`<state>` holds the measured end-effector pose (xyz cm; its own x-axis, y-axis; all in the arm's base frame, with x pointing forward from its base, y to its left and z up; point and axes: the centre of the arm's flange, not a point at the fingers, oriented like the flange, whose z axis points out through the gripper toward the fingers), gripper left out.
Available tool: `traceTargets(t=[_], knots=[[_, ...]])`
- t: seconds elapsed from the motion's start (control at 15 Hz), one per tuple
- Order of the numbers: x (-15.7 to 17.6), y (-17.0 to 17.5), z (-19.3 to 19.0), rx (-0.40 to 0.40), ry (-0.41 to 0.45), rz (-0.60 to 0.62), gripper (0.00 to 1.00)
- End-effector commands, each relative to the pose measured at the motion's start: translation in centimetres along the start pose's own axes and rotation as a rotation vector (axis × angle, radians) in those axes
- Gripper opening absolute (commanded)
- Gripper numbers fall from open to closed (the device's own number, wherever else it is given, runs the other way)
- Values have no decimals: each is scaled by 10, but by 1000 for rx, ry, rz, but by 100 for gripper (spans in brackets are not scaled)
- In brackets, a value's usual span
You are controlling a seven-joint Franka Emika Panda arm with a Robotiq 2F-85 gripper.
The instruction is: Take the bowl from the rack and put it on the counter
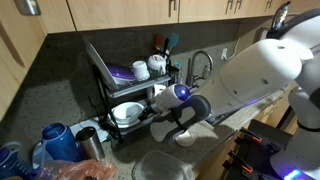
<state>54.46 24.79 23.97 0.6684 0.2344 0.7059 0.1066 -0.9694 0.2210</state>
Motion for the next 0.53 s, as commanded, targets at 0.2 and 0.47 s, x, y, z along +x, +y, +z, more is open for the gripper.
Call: traceTargets(t=[0.2, 0.47], knots=[[40, 3, -11, -109, 42, 199, 100], [51, 13, -16, -125, 14, 319, 100]])
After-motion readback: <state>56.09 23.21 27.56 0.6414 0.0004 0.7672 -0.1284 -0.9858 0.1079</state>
